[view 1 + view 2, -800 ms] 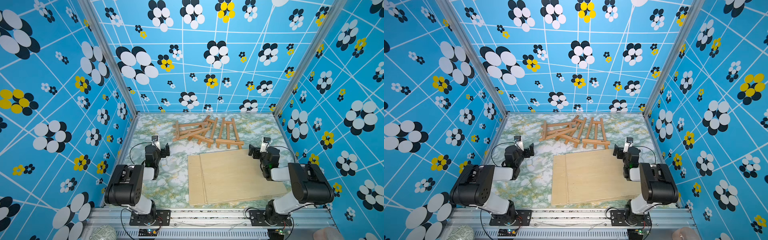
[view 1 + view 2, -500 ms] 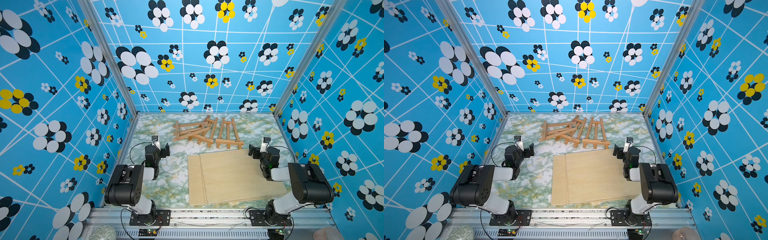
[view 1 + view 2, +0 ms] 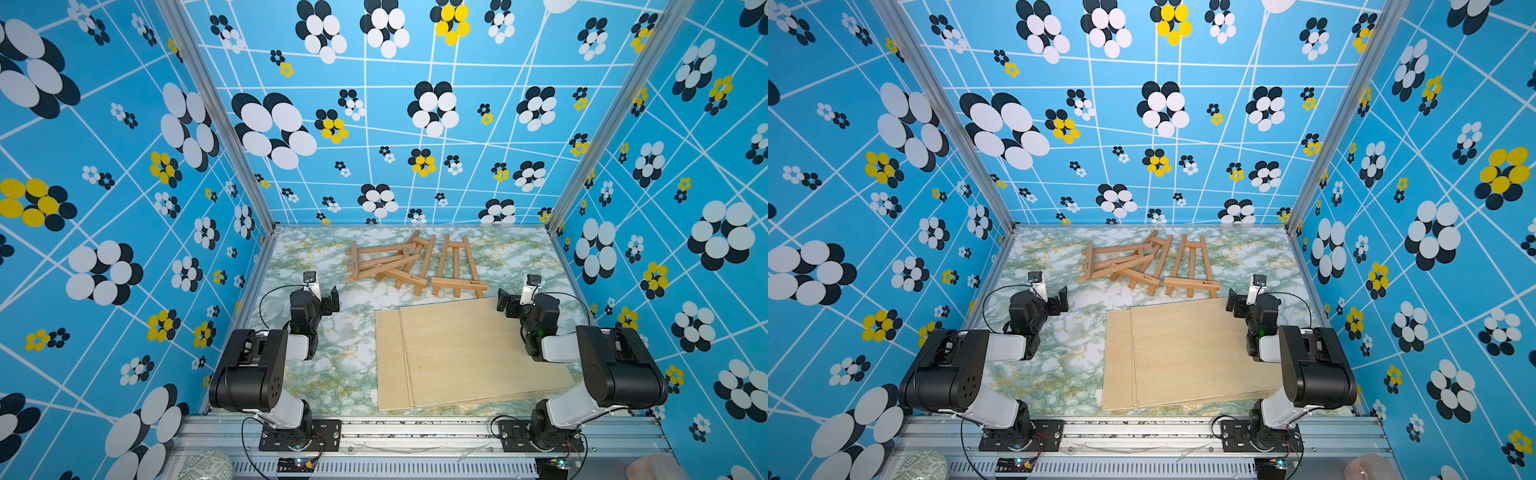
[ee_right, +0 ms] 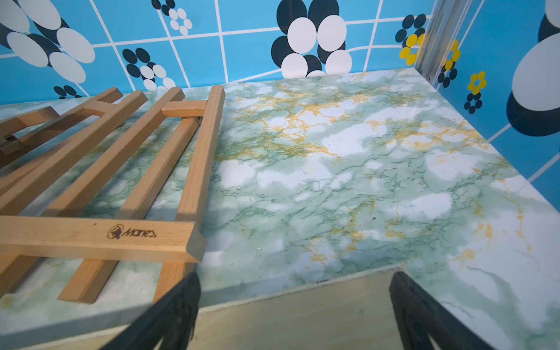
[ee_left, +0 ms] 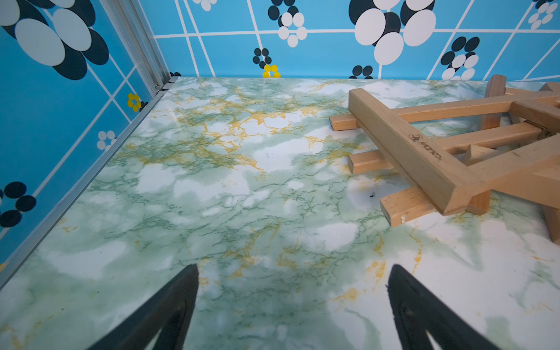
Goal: Assemble the easel
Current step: Pick up the easel.
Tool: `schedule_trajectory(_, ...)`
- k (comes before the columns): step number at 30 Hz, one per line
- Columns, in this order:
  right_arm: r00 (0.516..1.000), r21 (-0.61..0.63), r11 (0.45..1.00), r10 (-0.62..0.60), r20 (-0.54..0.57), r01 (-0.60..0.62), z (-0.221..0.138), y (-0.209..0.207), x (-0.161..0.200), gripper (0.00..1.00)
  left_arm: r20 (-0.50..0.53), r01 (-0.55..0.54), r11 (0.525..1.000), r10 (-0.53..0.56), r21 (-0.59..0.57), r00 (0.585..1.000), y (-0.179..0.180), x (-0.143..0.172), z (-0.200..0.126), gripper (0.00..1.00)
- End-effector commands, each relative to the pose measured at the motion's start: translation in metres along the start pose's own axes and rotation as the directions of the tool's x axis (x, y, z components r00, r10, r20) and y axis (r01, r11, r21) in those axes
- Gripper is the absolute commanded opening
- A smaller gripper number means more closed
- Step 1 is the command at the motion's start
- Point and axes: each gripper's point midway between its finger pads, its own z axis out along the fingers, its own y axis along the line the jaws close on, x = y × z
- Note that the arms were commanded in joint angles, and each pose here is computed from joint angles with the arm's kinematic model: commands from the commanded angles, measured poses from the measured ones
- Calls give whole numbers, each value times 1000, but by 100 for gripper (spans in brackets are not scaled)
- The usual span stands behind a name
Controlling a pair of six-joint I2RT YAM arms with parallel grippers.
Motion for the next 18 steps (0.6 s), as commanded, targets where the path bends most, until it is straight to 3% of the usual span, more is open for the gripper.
schedule_trajectory(1, 999, 4, 1000, 8, 49, -8, 0, 1, -16, 100, 6, -9, 1000, 9, 5, 1000, -3, -5, 2, 99)
schedule_trajectory(18, 999, 3, 1000, 8, 50, -9, 0, 1, -17, 100, 8, -8, 1000, 8, 5, 1000, -2, -5, 1, 99)
